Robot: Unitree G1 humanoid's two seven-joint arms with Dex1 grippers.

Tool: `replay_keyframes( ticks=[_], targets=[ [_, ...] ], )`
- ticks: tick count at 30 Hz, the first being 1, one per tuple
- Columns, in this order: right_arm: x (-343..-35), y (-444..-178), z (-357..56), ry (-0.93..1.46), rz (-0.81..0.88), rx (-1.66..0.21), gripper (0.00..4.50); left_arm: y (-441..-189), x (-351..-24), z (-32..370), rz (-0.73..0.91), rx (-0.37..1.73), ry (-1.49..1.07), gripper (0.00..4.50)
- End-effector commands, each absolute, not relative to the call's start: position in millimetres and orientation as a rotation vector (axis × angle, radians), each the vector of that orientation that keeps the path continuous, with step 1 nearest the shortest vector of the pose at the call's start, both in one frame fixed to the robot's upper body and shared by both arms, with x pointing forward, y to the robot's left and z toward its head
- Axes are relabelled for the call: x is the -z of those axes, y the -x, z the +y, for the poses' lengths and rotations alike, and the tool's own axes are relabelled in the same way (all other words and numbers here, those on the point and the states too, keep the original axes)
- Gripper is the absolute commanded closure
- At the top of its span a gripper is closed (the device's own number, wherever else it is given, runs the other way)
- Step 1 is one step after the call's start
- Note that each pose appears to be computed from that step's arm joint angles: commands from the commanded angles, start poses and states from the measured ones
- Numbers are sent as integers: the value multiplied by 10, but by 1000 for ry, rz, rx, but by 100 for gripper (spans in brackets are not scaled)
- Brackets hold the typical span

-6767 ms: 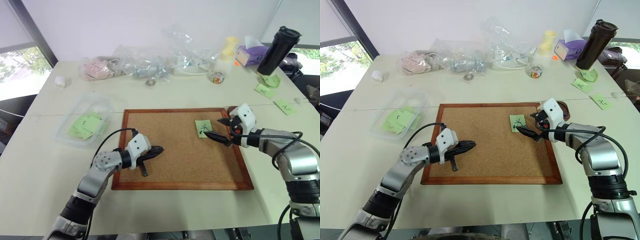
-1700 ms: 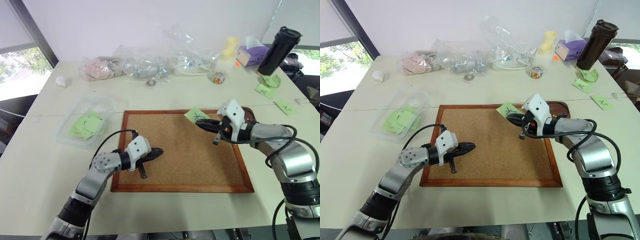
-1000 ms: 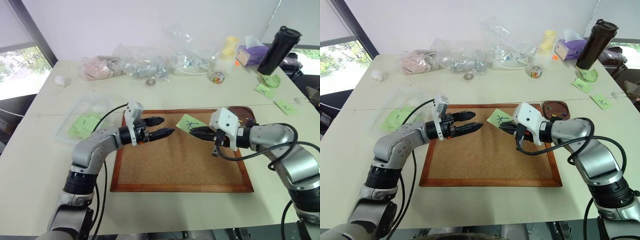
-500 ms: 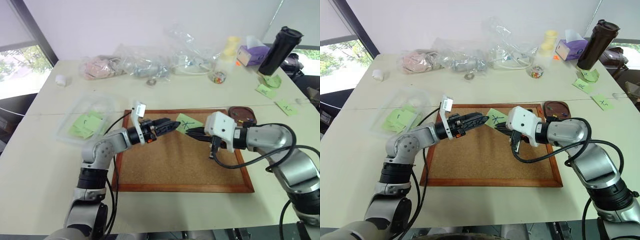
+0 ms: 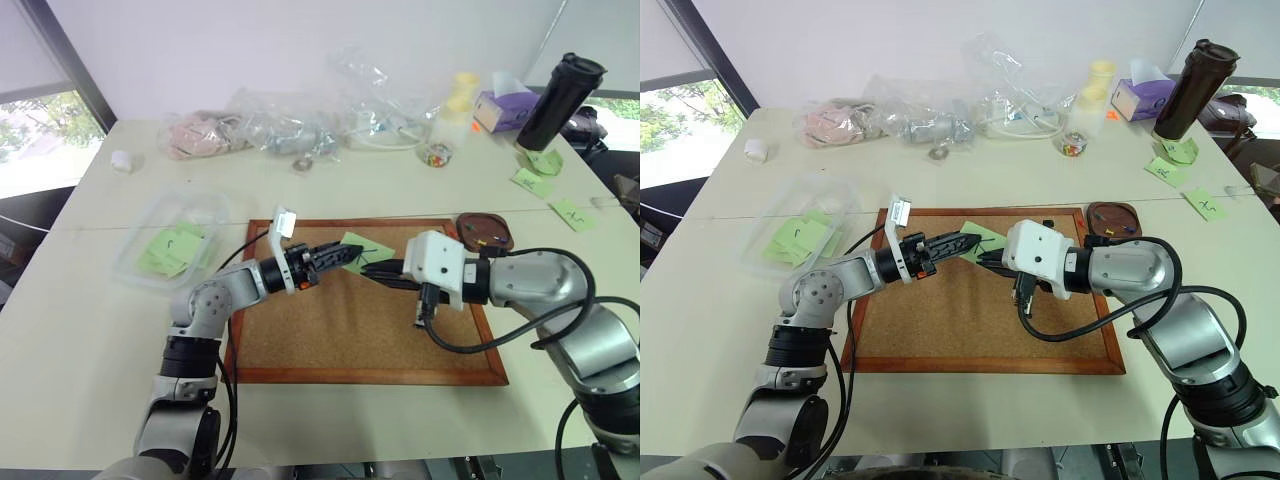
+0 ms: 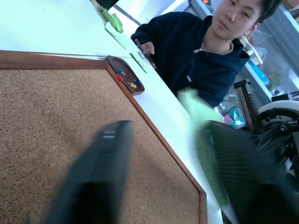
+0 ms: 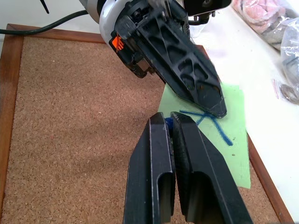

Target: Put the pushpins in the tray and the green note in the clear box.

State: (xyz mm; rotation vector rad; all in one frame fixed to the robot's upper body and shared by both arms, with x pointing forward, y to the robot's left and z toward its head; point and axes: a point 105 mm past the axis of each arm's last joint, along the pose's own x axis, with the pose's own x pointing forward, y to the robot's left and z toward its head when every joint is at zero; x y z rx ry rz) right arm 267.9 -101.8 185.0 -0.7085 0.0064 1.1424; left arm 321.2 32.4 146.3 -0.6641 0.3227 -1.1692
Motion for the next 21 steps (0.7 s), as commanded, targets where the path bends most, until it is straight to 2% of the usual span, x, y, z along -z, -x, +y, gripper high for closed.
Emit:
replay_keyframes(
  ticks=[1, 2, 3, 16, 18, 21],
  targets=[
    [-1941, -2644, -953, 747, -43, -1158, 450, -3206, -1604, 341, 274, 1202, 693, 378],
    [-1940, -2648, -955, 750, -42, -1157, 450, -3205, -1611, 348, 273, 1202, 696, 435],
    [-1942, -2657, -963, 752, -41, -1153, 450, -3200, -1622, 356, 270, 1203, 697, 446],
    [-2064, -2762, -1095, 708, -49, -1085, 450, -3260, -1516, 609, 224, 1128, 587, 446],
    [-2173, -2897, -1266, 549, -54, -990, 450, -3256, -1525, 642, 216, 1123, 581, 446],
    [-2267, -3206, -1787, 298, -35, -772, 450, -3232, -1577, 675, 195, 1121, 576, 446]
  ],
)
